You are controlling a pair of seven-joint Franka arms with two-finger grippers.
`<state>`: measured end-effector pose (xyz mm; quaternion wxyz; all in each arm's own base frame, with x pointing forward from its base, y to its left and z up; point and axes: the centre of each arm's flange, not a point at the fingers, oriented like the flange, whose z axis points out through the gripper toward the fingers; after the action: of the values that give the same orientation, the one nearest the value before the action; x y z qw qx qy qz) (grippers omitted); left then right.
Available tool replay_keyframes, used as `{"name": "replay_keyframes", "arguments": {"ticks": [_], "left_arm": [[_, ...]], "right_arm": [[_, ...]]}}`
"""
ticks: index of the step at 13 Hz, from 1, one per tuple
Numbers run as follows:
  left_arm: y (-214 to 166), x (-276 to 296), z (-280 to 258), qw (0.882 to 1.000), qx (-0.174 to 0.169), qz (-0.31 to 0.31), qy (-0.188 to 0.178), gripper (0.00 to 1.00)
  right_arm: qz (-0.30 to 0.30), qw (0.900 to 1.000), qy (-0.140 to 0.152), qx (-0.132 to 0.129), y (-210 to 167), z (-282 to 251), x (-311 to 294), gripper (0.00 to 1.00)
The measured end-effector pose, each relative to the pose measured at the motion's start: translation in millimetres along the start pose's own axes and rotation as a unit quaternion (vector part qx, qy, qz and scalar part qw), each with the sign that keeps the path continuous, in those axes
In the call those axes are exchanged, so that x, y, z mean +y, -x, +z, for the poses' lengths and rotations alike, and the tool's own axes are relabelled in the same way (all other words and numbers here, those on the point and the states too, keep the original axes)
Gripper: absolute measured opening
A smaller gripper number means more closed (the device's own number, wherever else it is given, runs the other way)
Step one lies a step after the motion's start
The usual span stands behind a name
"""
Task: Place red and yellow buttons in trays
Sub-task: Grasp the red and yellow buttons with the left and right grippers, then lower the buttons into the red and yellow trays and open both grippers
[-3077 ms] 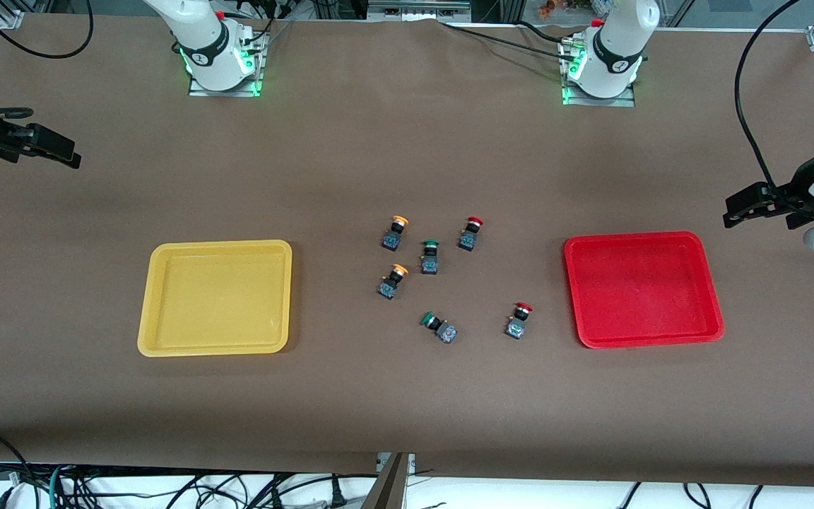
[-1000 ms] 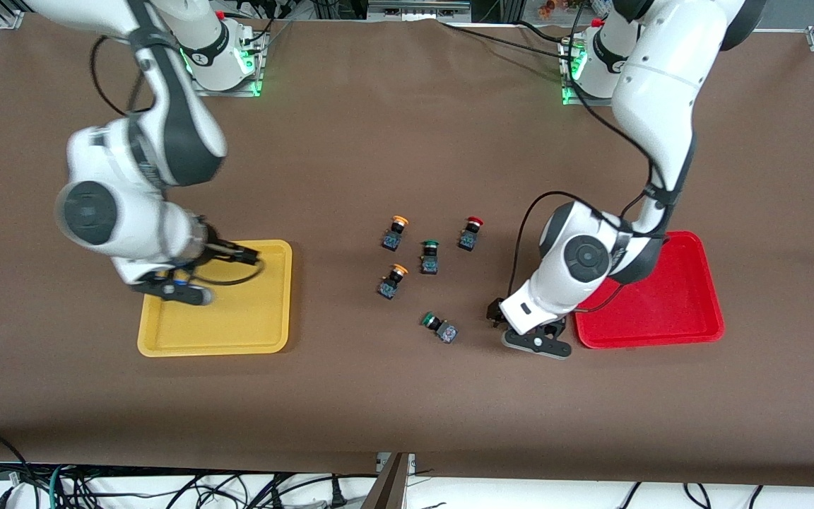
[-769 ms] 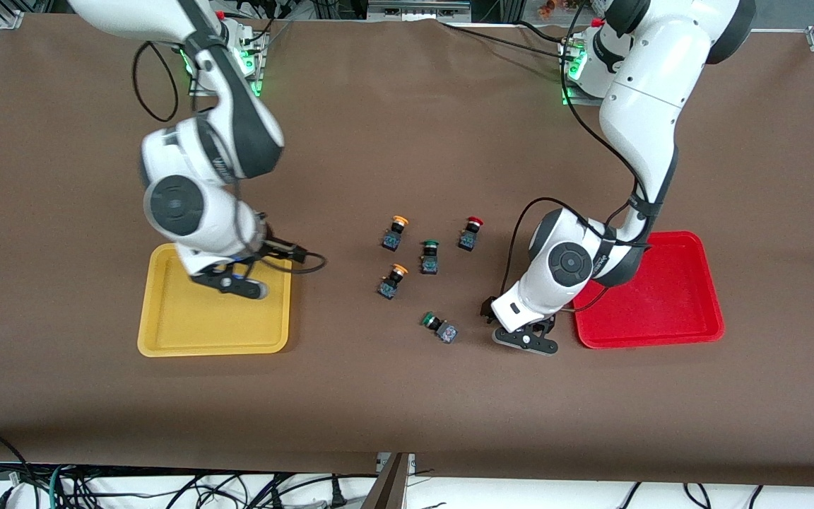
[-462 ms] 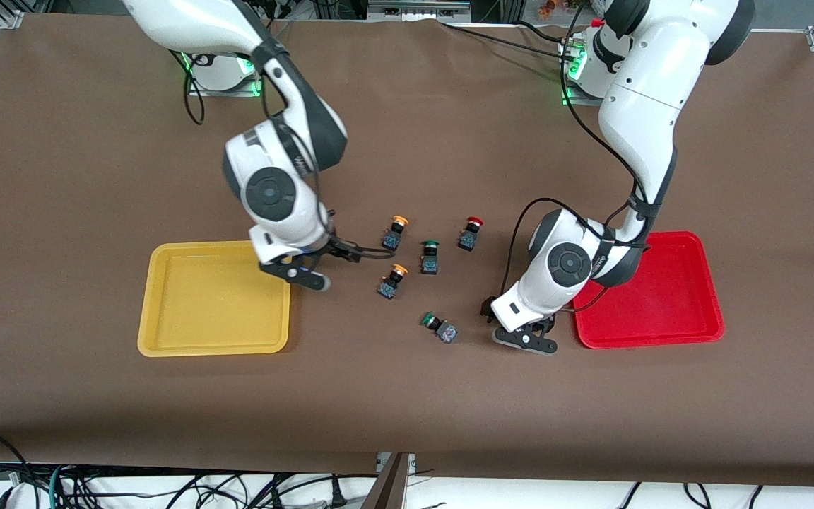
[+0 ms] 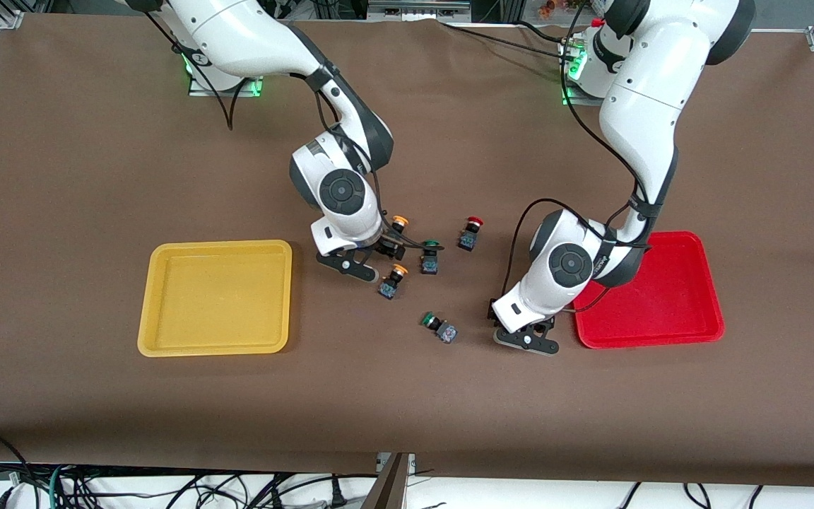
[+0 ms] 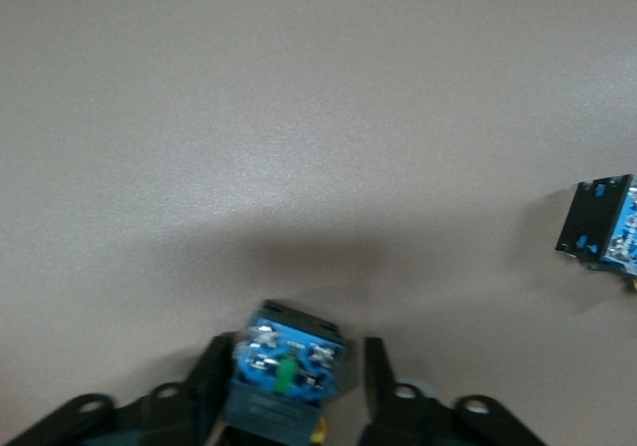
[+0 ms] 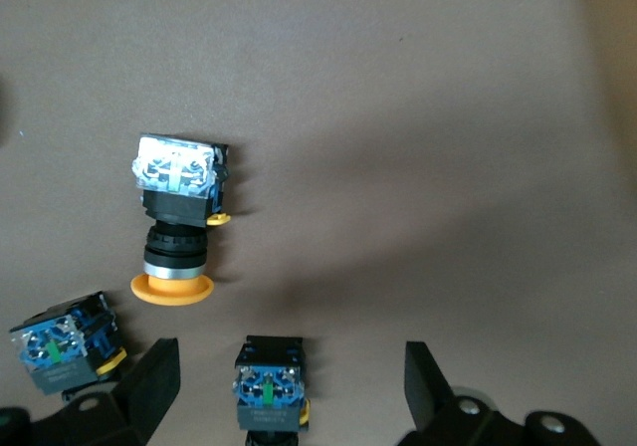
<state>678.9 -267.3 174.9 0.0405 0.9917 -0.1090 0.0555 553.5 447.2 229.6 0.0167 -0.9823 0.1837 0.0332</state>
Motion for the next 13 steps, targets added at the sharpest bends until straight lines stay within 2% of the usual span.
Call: {"name": "replay_keyframes", "arguments": {"ticks": [1, 5, 7, 9, 12, 13], "left_arm": [[0, 0, 0, 1.000, 0.000, 0.000, 0.000, 0.46], [-3, -7, -6, 1.000, 0.001, -0.004, -0.004, 0.46], [-8, -23, -27, 1.000, -0.013, -0.014, -0.011, 0.46], [-13, -38, -70, 0.999, -0.032, -0.025, -0.019, 0.46], [-17, -80, -137, 0.998, -0.044, -0.023, -0.029, 0.46], [-16, -105, -152, 0.998, -0.046, -0.012, -0.032, 0.46]], "right_arm": [[-0.002, 1.000, 0.000, 0.000, 3, 7, -2, 1.00], [-0.010, 1.000, -0.004, 0.004, 28, 31, -17, 1.00], [-0.012, 1.000, -0.005, 0.005, 31, 38, -19, 1.00], [-0.012, 1.000, -0.004, 0.005, 31, 41, -18, 0.77], [-0.013, 1.000, -0.004, 0.005, 31, 41, -19, 0.41], [-0.015, 1.000, -0.005, 0.007, 30, 39, -19, 0.40]]}}
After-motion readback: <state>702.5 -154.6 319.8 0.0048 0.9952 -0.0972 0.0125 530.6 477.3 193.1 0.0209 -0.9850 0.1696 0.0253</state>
